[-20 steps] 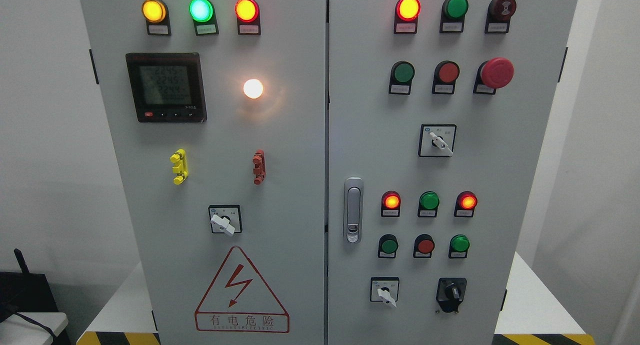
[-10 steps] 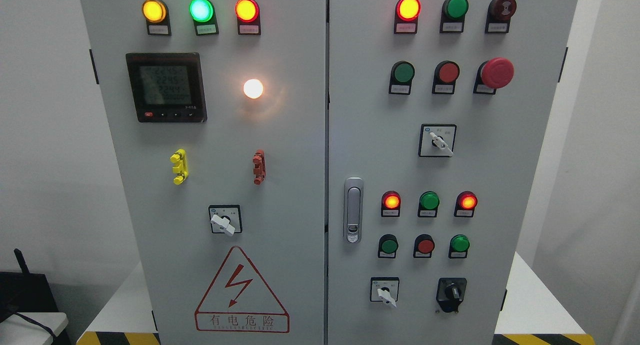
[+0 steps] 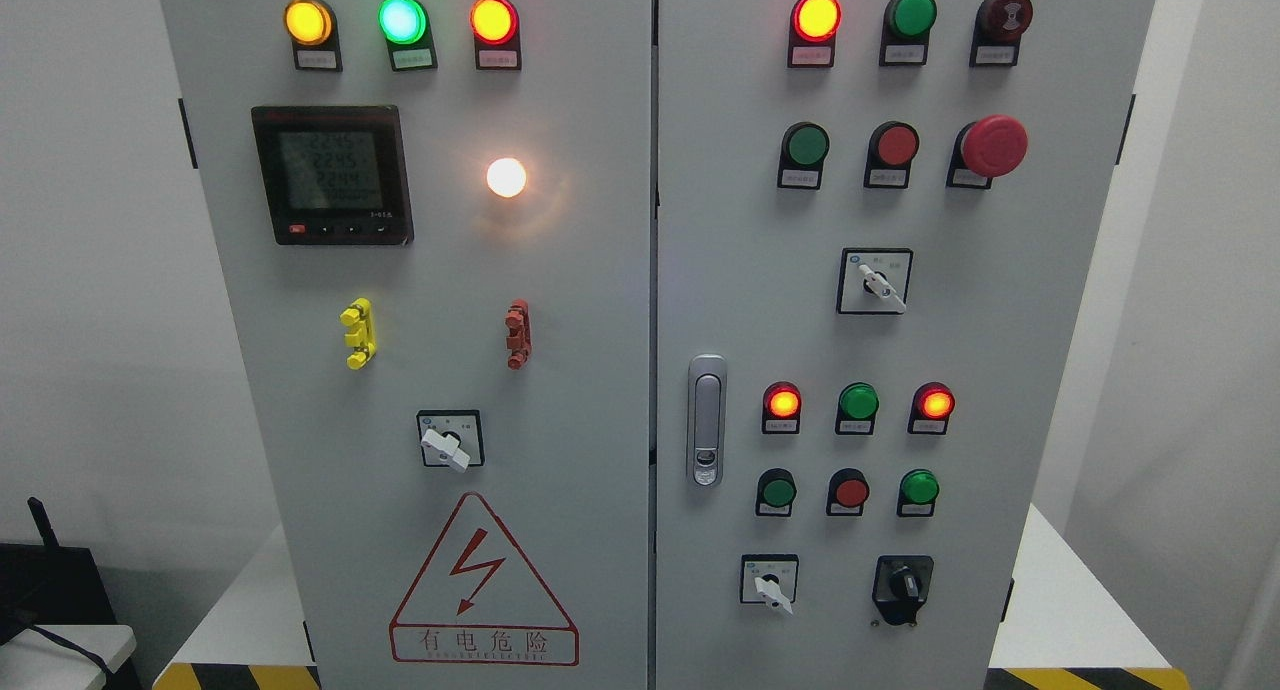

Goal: Trip black knob to open circuit

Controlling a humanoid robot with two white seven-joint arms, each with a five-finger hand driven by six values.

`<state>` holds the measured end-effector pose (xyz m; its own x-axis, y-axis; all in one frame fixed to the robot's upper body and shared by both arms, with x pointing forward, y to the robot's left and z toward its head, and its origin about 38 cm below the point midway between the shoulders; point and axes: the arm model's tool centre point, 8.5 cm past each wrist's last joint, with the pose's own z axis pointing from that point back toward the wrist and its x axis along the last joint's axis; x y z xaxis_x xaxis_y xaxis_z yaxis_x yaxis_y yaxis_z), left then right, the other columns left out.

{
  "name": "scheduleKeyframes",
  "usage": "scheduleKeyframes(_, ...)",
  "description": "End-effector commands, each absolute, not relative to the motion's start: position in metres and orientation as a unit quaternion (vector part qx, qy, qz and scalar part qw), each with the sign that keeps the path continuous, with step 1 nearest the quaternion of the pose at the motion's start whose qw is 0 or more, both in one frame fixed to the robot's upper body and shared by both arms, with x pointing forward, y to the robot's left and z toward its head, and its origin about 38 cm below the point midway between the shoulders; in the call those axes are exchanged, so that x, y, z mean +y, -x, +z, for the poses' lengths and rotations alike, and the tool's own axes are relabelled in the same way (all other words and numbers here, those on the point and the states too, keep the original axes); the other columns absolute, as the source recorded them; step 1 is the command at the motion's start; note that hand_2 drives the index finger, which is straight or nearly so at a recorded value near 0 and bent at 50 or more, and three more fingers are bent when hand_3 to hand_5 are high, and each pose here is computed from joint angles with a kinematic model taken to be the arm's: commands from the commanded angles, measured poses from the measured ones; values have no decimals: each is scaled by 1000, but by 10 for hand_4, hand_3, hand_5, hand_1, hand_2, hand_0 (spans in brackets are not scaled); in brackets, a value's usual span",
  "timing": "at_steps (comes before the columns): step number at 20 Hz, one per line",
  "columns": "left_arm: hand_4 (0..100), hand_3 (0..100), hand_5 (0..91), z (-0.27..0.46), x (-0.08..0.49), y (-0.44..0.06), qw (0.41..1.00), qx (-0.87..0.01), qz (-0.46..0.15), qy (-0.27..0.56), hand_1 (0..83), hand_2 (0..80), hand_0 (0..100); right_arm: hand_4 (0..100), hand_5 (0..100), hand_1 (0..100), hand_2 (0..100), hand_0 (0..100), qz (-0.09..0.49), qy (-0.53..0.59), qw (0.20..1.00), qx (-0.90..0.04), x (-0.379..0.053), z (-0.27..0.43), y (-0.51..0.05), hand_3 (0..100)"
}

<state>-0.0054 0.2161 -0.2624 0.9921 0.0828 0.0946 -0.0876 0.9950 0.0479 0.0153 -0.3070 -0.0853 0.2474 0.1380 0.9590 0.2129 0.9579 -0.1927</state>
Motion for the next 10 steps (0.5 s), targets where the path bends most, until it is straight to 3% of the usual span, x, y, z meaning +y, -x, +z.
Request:
scheduleKeyframes(1, 0, 0, 0, -262, 216, 0, 998, -51, 26, -24, 389, 0, 120, 687, 724, 400, 135, 109, 16, 146, 651, -745, -314, 0, -81, 628)
scheduleKeyframes(10, 0, 0, 0, -262, 216, 0, 998, -51, 26, -25, 389, 0, 120, 712, 755, 451, 149, 68, 32, 153, 623, -767, -329, 25, -160, 635)
